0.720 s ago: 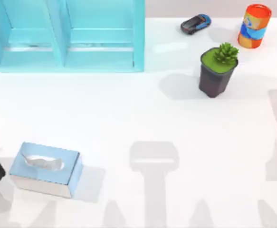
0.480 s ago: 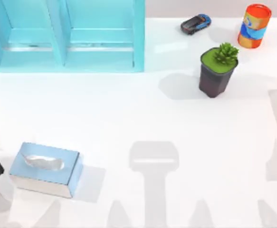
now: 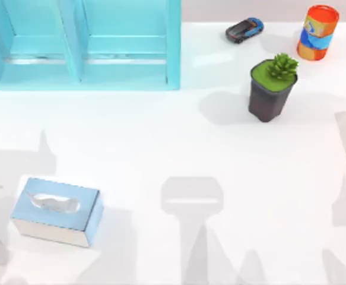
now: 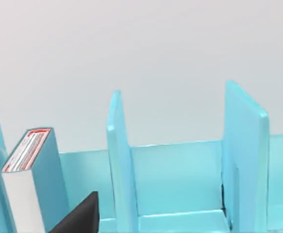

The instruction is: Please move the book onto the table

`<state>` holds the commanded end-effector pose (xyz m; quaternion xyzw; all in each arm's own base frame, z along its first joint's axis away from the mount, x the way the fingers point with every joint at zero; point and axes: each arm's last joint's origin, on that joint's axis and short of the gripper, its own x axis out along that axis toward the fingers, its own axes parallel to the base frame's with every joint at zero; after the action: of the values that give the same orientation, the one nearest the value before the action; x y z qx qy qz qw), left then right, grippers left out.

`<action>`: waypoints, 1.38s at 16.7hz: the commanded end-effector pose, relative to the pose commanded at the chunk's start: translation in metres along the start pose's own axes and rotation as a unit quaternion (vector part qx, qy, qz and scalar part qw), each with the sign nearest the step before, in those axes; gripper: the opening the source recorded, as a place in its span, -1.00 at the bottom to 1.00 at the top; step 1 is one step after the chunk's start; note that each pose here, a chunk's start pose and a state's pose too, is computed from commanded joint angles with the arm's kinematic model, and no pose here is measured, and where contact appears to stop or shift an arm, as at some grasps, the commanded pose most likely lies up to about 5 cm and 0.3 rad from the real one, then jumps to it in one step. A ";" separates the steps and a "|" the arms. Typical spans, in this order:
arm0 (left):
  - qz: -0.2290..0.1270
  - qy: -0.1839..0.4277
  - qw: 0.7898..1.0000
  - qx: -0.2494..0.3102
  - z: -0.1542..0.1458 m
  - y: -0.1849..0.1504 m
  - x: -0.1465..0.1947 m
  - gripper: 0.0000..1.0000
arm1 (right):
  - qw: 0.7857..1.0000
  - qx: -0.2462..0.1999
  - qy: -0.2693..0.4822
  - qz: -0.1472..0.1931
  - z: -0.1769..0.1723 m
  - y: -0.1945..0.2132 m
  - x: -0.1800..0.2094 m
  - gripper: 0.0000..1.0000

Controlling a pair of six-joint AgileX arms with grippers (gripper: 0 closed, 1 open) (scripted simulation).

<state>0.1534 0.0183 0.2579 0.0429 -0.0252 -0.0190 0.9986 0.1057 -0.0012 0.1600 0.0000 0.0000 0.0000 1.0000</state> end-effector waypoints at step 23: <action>-0.012 0.173 0.984 -0.040 -0.153 0.168 0.199 1.00 | 1.000 0.000 0.000 0.000 0.000 0.000 0.000 1.00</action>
<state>0.3660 0.1906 0.1296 0.0055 0.1491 -0.0241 0.9885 0.1057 -0.0012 0.1600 0.0000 0.0000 0.0000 1.0000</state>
